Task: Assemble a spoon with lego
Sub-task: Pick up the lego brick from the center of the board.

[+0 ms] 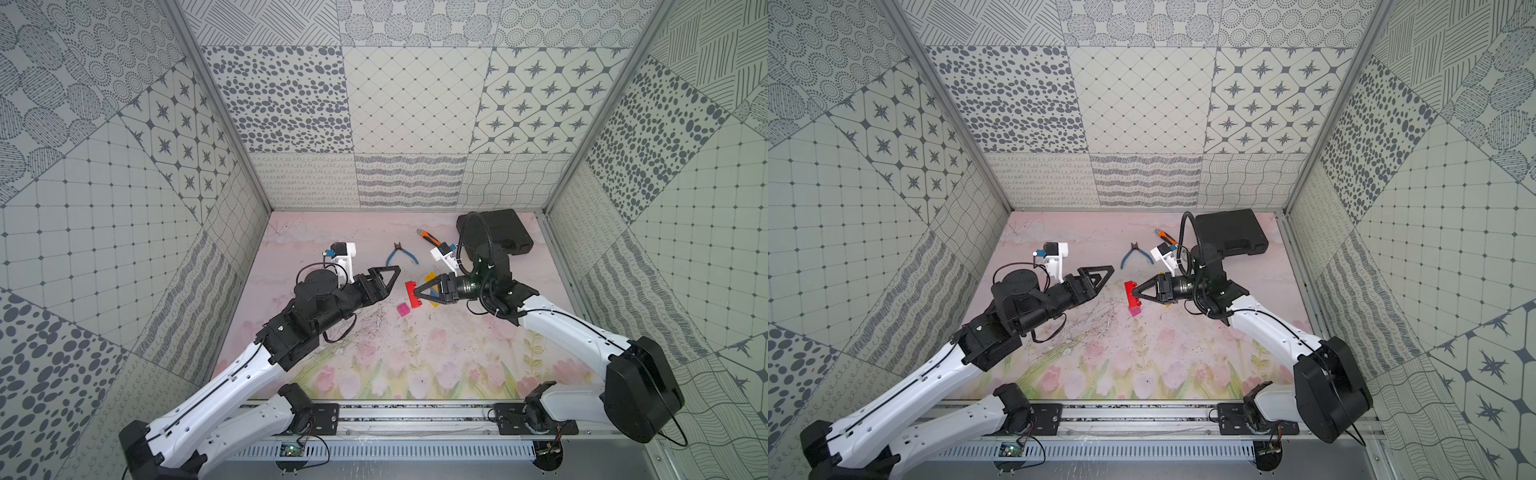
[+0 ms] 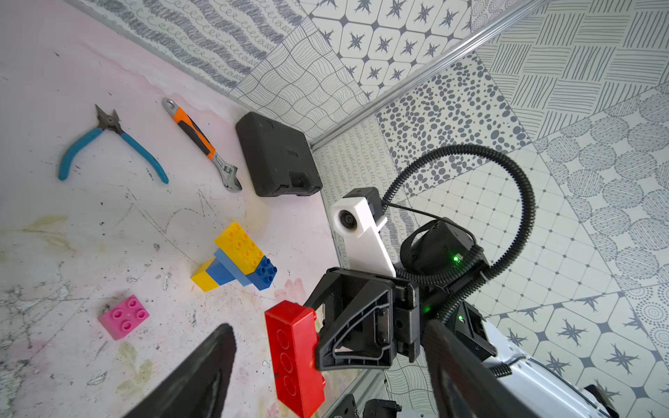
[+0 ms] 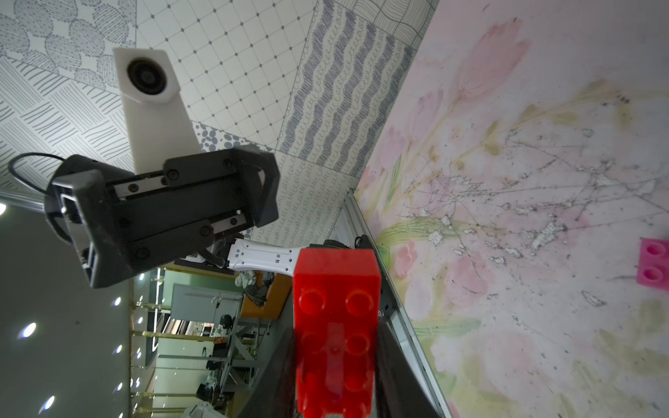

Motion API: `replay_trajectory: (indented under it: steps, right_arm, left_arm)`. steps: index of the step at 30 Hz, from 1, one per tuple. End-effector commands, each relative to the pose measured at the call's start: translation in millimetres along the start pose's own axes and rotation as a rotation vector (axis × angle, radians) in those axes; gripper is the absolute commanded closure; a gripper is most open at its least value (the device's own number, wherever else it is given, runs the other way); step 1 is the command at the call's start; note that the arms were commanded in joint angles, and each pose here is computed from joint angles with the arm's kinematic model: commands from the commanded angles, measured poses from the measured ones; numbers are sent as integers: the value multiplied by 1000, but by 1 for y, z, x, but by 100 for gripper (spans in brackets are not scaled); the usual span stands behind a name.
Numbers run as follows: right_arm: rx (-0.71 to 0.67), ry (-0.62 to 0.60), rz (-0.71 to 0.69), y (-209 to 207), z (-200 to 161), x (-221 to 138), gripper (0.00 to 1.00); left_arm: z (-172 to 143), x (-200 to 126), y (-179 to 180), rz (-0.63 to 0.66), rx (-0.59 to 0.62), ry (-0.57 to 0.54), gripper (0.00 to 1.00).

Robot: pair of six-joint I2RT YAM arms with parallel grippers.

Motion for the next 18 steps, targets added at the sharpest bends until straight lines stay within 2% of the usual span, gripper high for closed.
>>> replay_trajectory:
  steps: [1, 5, 9, 18]
  right_arm:
    - [-25, 14, -126, -5, -5, -9, 86]
    - [-32, 38, -224, -6, -10, -16, 86]
    - [-2, 127, -416, -28, -30, -20, 87]
    - [-18, 322, -804, -76, -83, 1, 86]
  left_arm:
    - [4, -18, 22, 170, 119, -9, 17]
    - [3, -22, 23, 192, 166, 9, 17]
    - [2, -26, 27, 218, 209, 26, 18]
    - [-1, -38, 38, 275, 252, 31, 18]
Point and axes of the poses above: each gripper's point midway between its finger pads, its own x axis out along the fingers, its own y axis along the line the jaws close on, z = x × y, the point moved 3 cm from there along -x, back along the fingers, and after that the axes turned 1 degree about -x, right-handed, at the moved point
